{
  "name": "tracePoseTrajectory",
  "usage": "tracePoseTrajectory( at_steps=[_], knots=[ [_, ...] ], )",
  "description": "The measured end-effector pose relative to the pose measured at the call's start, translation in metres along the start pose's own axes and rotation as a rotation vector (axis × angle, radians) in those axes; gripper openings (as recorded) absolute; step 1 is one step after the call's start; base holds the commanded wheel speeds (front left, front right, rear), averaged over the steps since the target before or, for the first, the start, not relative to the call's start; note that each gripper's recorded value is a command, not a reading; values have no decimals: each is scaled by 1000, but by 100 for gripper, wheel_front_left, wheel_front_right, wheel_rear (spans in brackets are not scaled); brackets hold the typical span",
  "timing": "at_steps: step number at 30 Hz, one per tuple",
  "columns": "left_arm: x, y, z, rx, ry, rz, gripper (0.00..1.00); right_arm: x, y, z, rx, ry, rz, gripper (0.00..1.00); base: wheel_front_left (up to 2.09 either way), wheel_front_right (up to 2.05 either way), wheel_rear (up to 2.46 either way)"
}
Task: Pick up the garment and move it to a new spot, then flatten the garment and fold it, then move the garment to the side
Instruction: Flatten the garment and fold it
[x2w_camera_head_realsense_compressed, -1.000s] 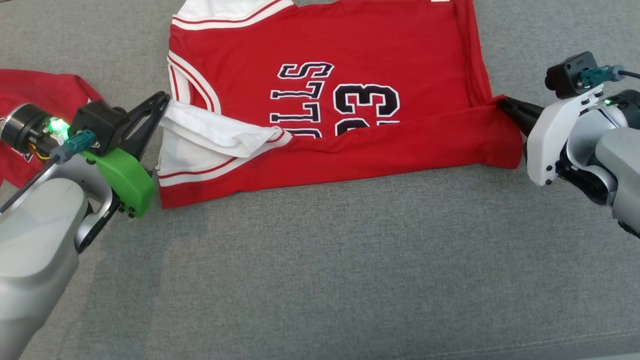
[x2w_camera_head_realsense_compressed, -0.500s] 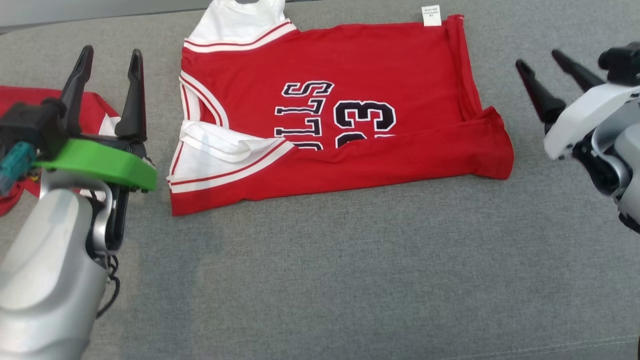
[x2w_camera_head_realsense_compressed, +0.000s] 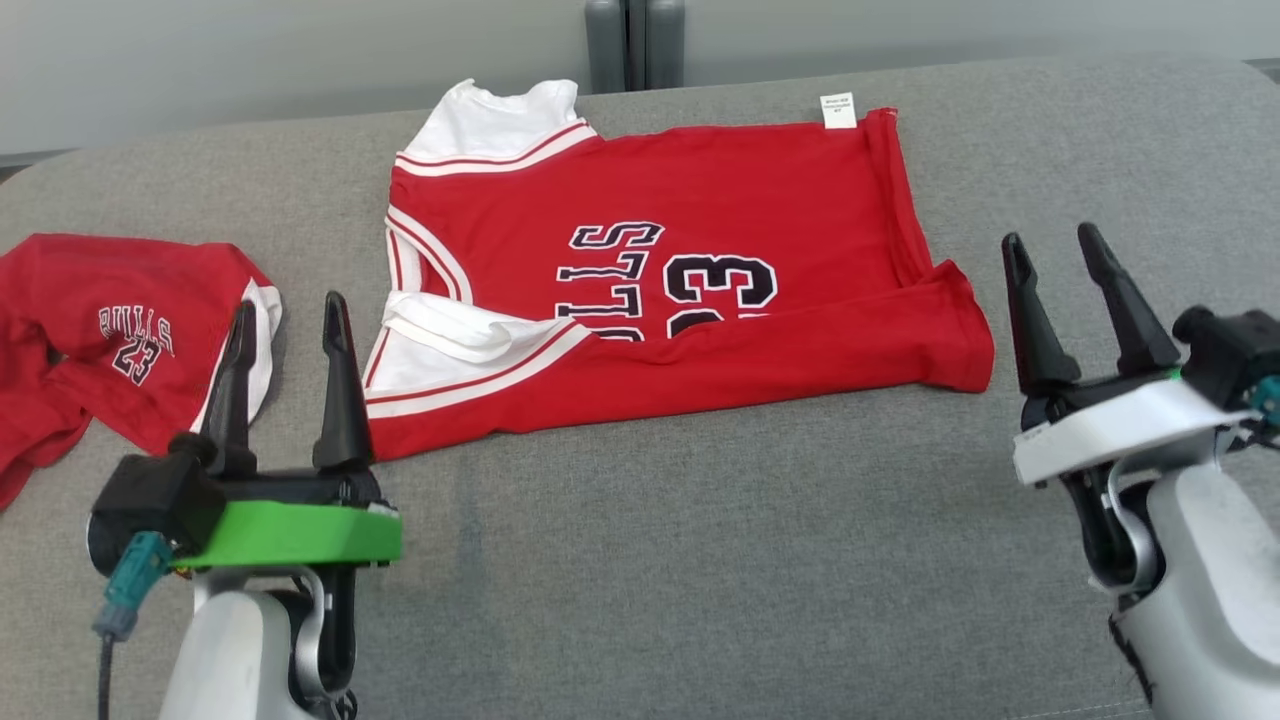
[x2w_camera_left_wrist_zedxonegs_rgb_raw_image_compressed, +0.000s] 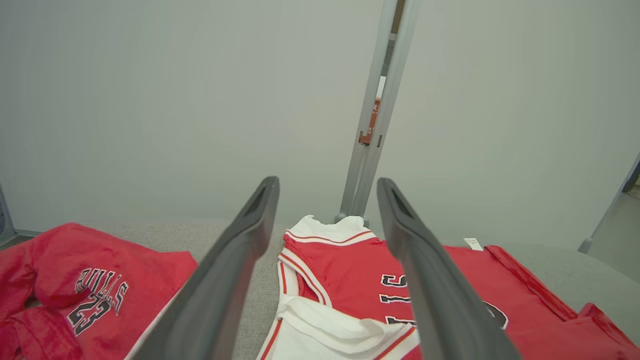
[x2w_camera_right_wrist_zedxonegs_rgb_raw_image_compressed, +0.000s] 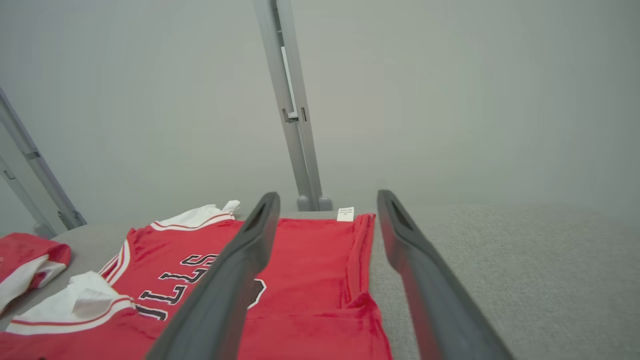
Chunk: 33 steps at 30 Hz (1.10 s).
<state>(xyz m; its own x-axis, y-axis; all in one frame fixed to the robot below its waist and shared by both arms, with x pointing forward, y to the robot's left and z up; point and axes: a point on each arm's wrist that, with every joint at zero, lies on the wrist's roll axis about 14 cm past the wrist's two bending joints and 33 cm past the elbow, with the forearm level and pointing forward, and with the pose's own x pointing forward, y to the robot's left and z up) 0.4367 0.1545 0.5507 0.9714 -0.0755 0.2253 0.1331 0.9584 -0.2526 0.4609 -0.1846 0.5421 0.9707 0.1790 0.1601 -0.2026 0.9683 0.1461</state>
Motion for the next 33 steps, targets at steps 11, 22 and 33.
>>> tracePoseTrajectory(
  at_steps=[11, 22, 33],
  knots=[
    [-19, 7, -48, 34, 144, 16, 100, -27, 10, -20, 61, 17, -67, 100, 0, 0, 0],
    [-23, 33, -127, 121, 386, 113, 100, -20, 10, -19, 26, 15, -46, 100, 0, 0, 0],
    [-28, 45, -182, 185, 570, 137, 100, -30, -9, -24, 14, 34, -102, 100, 0, 0, 0]
  ],
)
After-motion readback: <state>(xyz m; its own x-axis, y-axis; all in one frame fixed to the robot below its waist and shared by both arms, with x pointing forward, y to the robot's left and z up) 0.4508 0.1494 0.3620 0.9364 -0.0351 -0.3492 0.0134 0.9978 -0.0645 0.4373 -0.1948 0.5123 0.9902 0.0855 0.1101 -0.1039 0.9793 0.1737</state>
